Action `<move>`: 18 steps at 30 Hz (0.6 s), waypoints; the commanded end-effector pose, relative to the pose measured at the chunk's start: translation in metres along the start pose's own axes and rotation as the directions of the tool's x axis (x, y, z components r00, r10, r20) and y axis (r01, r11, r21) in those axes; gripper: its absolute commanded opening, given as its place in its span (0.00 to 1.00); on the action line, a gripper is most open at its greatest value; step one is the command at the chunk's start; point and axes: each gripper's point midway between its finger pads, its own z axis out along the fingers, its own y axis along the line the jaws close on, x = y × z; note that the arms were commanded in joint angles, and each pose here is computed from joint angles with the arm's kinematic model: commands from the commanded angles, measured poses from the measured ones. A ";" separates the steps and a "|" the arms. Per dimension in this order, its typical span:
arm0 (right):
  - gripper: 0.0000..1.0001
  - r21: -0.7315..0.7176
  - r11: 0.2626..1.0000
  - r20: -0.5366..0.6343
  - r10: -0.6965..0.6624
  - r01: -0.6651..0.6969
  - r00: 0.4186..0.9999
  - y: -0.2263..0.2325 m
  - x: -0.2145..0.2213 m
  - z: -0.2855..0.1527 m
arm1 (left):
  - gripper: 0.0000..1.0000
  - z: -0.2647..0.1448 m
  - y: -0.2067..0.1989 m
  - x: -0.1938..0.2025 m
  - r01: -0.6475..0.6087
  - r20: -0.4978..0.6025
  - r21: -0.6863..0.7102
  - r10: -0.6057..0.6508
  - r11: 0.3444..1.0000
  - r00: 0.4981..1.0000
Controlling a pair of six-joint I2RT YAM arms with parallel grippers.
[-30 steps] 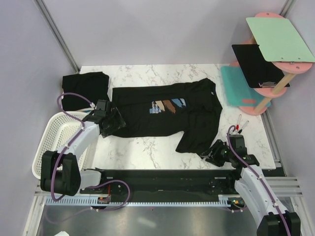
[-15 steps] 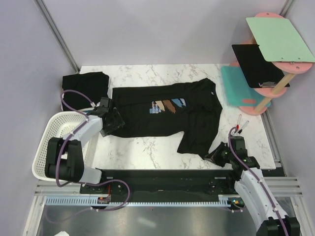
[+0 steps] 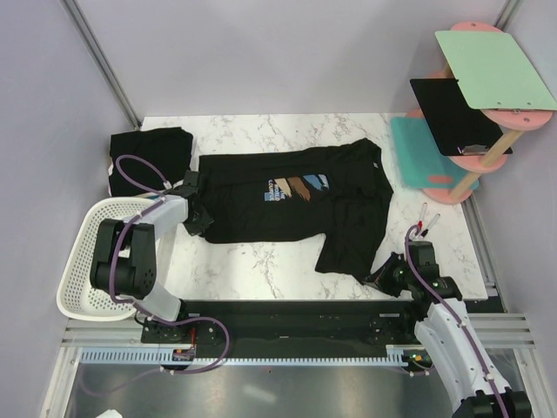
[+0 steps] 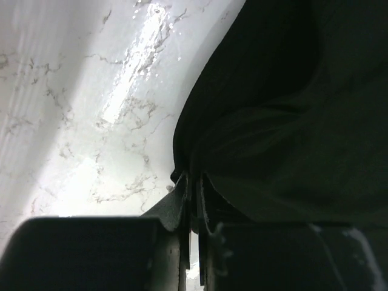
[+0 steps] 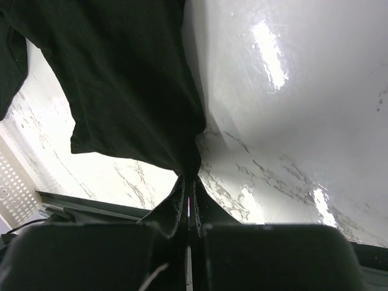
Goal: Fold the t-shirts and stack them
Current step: Grap the side of the flattened tshirt closest away from the robot with both arms
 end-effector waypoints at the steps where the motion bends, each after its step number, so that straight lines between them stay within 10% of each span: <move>1: 0.00 -0.005 0.999 0.029 -0.041 0.041 0.999 0.012 -0.010 -0.011 | 0.02 0.001 0.005 -0.006 0.024 0.031 -0.027 -0.023 0.999 0.999; 18: 0.00 -0.085 0.967 0.325 -0.202 0.242 0.924 0.077 -0.070 -0.074 | 0.02 -0.058 0.014 -0.028 0.069 0.147 0.062 -0.078 0.996 0.986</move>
